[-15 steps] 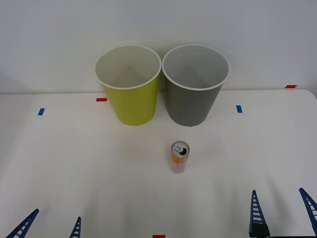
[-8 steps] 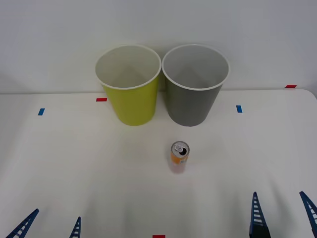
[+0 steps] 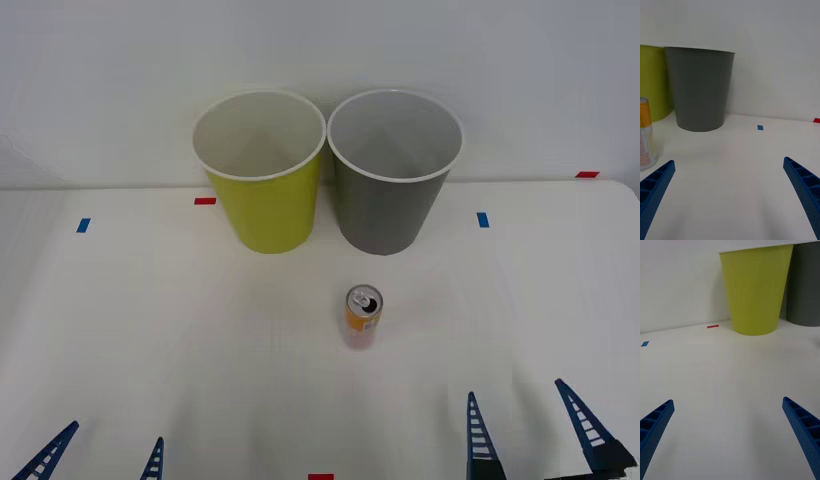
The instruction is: Put cans in the gray bin and PET bottles in the light green bin.
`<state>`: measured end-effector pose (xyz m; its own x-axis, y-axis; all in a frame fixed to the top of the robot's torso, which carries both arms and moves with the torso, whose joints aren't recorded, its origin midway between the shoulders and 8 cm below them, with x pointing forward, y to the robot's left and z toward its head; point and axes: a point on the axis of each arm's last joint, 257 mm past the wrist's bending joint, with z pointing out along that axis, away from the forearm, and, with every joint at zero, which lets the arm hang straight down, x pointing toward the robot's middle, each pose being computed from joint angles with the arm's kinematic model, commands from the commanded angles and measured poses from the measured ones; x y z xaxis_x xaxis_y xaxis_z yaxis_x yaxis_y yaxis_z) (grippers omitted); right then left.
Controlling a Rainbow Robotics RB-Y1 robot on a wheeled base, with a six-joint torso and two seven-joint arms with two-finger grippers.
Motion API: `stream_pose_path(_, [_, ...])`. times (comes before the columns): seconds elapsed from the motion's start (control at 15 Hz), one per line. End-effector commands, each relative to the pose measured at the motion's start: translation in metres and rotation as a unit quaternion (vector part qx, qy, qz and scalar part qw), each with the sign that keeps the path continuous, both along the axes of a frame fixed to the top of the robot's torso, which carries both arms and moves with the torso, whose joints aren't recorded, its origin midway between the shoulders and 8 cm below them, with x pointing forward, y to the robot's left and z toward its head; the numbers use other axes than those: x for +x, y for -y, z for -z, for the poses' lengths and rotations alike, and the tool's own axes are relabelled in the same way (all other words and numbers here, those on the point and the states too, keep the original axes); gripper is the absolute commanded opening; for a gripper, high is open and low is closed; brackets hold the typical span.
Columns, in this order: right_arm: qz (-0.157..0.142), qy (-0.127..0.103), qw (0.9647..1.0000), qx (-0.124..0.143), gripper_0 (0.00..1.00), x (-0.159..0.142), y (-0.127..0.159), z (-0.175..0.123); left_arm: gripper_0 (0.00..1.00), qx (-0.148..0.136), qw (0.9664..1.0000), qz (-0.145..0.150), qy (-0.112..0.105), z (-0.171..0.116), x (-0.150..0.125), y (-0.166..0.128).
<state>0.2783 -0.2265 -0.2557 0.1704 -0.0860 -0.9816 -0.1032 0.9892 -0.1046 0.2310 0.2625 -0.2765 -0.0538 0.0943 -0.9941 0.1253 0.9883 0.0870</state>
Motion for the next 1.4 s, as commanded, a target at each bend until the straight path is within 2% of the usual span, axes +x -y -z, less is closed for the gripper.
stream_pose_path(0.07, [-0.041, -0.003, 0.9992, 0.0, 1.0, 0.02, -0.028, 0.0, 1.0, 0.0, 1.0, 0.0, 0.0, 0.0, 0.0, 0.0])
stream_pose_path(0.33, [-0.101, -0.006, 0.9949, 0.001, 1.0, 0.044, -0.073, -0.003, 1.0, 0.0, 1.0, 0.0, 0.0, 0.0, 0.0, 0.0])
stream_pose_path(0.53, [-0.124, -0.016, 0.9921, 0.007, 1.0, 0.057, -0.096, -0.003, 1.0, 0.0, 1.0, 0.0, 0.0, 0.0, 0.0, 0.0])
stream_pose_path(0.67, [-0.133, -0.015, 0.991, 0.011, 1.0, 0.062, -0.105, -0.004, 1.0, 0.0, 1.0, 0.0, 0.0, 0.0, 0.0, 0.0])
stream_pose_path(0.87, [-0.145, -0.017, 0.9885, 0.039, 1.0, 0.071, -0.118, -0.002, 1.0, 0.0, 1.0, 0.0, 0.0, 0.0, 0.0, 0.0])
stream_pose_path(1.2, [-0.16, -0.007, 0.9865, 0.031, 1.0, 0.092, -0.141, 0.0, 1.0, 0.0, 1.0, 0.0, 0.0, 0.0, 0.0, 0.0])
stream_pose_path(1.4, [-0.167, -0.015, 0.9854, 0.027, 1.0, 0.102, -0.155, -0.001, 1.0, 0.0, 1.0, 0.0, 0.0, 0.0, 0.0, 0.0])
